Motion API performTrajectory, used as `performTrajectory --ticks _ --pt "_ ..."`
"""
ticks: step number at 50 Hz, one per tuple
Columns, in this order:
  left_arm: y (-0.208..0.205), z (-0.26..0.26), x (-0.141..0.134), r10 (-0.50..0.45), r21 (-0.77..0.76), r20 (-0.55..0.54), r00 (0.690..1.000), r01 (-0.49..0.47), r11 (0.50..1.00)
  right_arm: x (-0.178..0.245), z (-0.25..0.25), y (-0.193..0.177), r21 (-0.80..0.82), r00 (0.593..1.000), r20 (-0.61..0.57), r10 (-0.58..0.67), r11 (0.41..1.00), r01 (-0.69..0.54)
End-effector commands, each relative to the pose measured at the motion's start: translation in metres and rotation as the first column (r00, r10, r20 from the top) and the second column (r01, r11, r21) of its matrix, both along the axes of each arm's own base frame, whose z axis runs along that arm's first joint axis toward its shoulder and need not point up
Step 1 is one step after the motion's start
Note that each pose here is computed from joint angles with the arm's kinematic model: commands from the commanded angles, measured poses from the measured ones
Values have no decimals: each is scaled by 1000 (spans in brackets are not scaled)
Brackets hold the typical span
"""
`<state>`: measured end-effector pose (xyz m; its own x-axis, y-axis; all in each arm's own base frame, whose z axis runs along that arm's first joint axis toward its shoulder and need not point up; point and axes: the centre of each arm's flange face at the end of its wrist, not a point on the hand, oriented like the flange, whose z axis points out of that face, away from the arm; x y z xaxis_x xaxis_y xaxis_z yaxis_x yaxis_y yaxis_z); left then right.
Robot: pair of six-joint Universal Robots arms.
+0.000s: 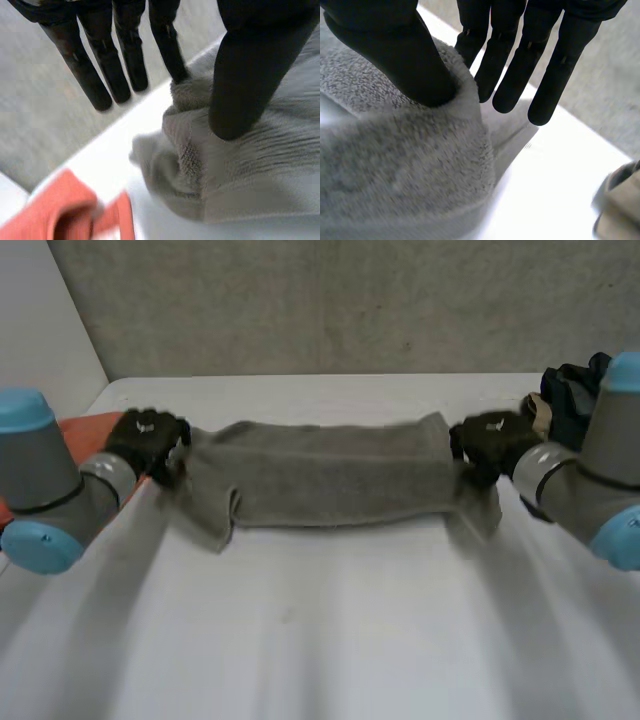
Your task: Fold the laundry.
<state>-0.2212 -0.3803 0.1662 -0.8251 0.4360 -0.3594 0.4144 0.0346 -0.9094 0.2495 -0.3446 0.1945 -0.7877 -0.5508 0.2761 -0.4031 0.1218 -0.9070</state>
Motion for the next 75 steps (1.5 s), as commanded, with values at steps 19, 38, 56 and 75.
performTrajectory --ticks 19,38,56,75 --pt "99 23 -37 35 111 108 994 -47 993 3 33 19 -38 996 94 -12 999 16" --pt "82 -19 -89 94 71 161 982 -107 992 -2 71 29 -47 989 146 -20 999 28" --pt "50 -41 -92 100 55 221 970 -115 992 -13 97 30 -78 975 219 -19 996 37" --pt "60 25 -65 89 88 156 984 -103 991 -23 103 24 -120 990 141 -15 992 32"
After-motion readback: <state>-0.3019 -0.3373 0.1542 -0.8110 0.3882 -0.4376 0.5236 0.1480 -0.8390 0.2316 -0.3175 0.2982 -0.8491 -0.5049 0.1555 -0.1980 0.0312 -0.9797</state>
